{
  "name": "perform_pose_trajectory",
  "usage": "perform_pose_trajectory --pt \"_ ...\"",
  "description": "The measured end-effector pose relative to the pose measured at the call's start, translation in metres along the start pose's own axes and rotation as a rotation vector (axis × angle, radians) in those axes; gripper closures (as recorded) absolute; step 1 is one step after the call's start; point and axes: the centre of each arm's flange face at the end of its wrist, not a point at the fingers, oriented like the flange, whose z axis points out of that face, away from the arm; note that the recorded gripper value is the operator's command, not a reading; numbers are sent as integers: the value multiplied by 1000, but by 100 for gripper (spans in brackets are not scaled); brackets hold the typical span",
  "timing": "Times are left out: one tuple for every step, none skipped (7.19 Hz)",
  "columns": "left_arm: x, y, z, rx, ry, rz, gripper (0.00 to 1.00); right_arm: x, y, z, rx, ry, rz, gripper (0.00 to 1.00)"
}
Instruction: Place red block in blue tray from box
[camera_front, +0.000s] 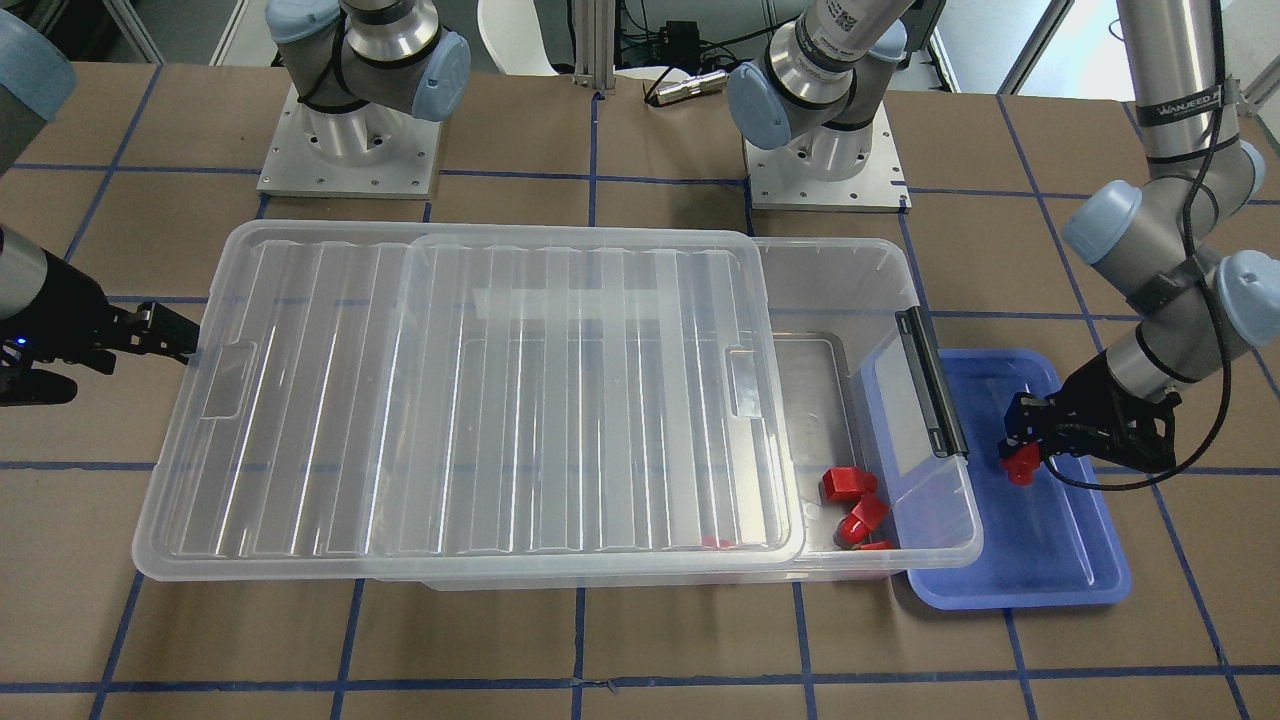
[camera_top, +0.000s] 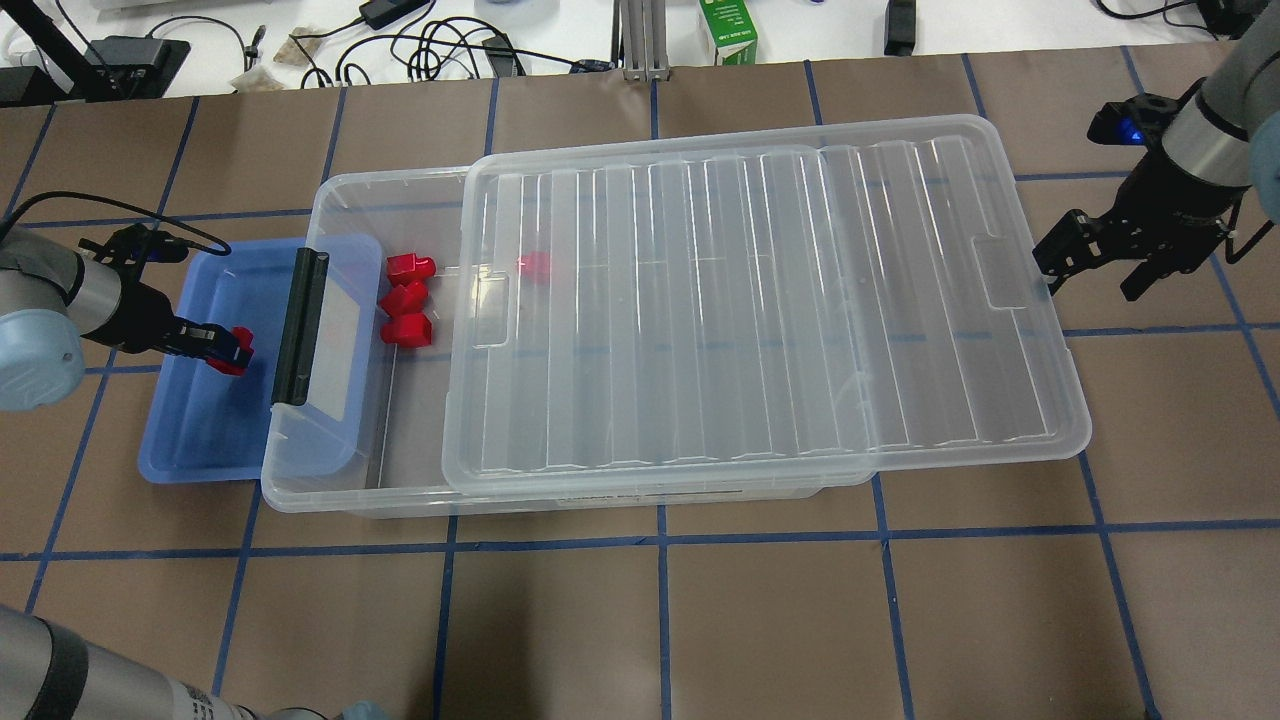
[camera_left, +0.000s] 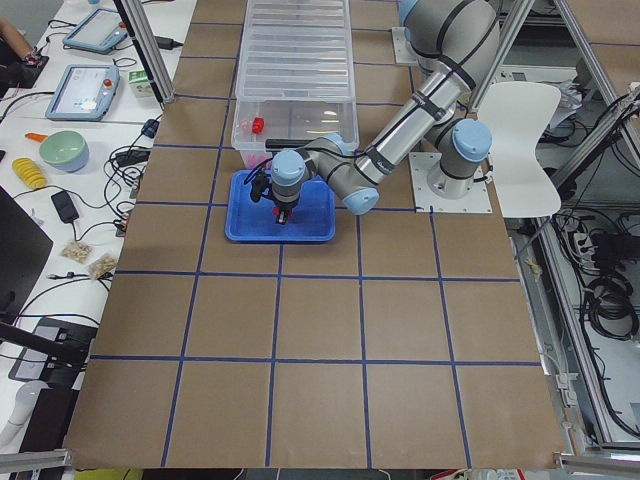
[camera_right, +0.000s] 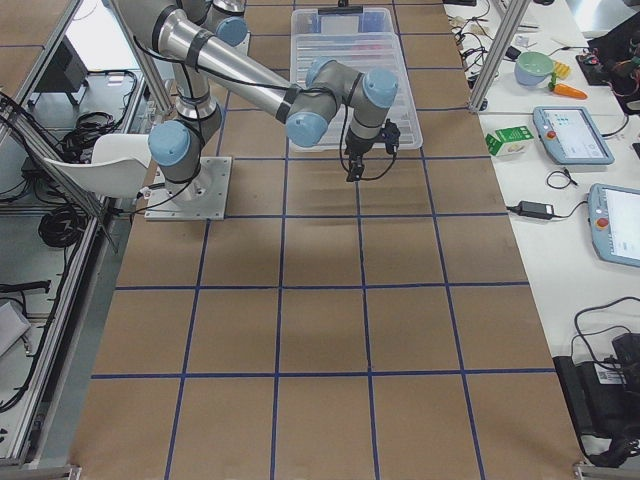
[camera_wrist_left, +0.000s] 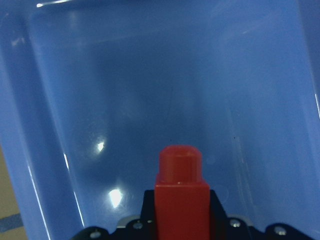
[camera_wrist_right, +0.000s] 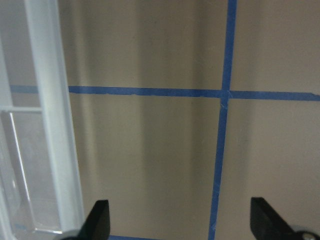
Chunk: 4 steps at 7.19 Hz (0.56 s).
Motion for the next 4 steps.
perform_pose_trajectory --pt "-1 -2 -1 7 -5 -31 4 -15 -2 2 0 -5 18 0" --pt "-1 -4 -6 15 -15 -61 0 -31 -4 3 -1 -10 38 0" --pt "1 -9 -19 29 -35 -69 0 -47 -6 5 -4 -10 59 0" --pt "5 -14 -39 43 -64 -63 0 -65 -7 7 -3 -8 75 0"
